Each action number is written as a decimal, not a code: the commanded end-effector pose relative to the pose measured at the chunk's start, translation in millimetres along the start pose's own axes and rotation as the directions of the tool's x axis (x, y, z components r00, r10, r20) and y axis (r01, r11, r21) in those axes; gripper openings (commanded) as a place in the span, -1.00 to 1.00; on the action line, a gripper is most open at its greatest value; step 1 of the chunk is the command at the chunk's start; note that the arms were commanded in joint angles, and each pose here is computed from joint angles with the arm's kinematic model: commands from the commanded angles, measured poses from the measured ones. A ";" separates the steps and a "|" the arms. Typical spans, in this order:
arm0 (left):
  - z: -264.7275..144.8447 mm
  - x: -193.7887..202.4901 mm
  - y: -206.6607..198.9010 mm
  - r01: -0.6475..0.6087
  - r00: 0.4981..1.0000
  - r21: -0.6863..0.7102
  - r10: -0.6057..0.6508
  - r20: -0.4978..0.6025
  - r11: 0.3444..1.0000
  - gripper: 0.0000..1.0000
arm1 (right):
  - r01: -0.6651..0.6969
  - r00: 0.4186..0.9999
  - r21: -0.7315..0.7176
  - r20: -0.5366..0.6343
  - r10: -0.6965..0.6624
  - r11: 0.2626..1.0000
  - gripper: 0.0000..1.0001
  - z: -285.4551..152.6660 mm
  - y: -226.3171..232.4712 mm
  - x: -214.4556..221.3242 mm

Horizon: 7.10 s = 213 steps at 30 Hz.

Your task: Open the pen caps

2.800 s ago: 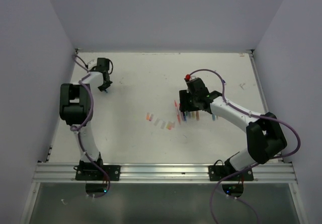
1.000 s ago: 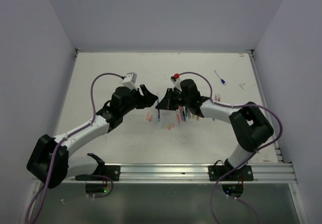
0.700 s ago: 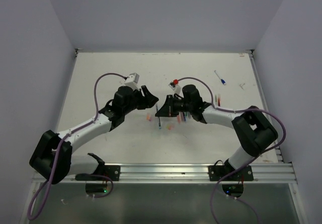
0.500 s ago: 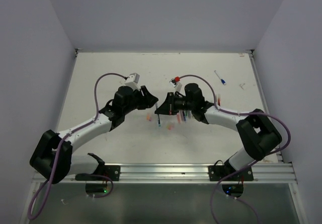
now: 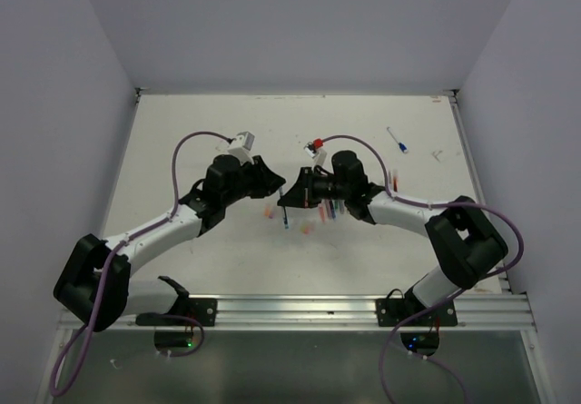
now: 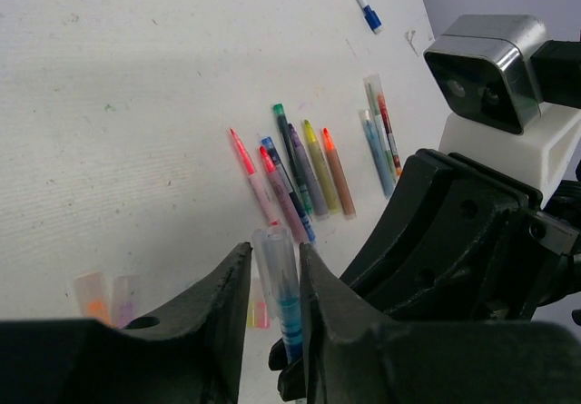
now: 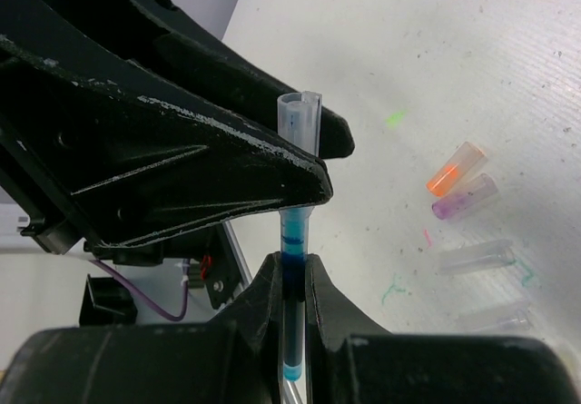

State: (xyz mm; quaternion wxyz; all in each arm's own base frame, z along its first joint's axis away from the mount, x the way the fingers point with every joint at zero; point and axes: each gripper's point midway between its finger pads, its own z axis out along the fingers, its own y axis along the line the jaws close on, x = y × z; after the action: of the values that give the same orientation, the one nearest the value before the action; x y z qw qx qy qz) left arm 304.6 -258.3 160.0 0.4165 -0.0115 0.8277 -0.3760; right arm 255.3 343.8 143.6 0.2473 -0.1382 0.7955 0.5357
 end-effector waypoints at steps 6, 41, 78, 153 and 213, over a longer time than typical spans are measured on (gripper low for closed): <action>1.0 -3.2 -16.9 -0.006 1.000 0.067 0.007 -0.005 0.998 -0.85 | 0.046 0.997 0.023 0.068 -0.047 0.999 -1.00 5.1 0.6 -19.4; -15.6 -57.9 70.1 0.016 0.999 -0.274 -0.005 0.041 0.962 -1.00 | 0.211 0.976 0.372 -0.030 -0.215 0.904 -1.00 -35.3 -11.8 -6.9; 21.1 54.1 118.9 -0.054 0.977 -0.281 -0.008 -0.215 0.958 -0.94 | 0.046 0.997 0.916 -0.014 -0.082 0.400 -1.00 -128.1 -188.6 -51.5; -26.7 41.4 78.3 -0.040 0.994 -0.131 0.026 -0.106 0.991 0.10 | -0.146 0.987 0.958 0.125 0.099 0.247 -0.31 -210.6 -246.2 -11.9; 12.2 3.3 -21.6 0.208 0.975 0.277 -0.178 -0.129 0.938 -0.10 | -0.006 1.000 0.009 -0.005 0.006 1.000 -1.00 -21.2 -4.8 -5.6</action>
State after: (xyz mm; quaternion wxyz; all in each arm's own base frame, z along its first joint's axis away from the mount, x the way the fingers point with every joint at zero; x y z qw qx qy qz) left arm 293.5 -277.3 144.5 0.3030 -0.0179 0.7973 -0.5218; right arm 260.3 317.6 144.7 0.2416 -0.1265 0.8099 0.5194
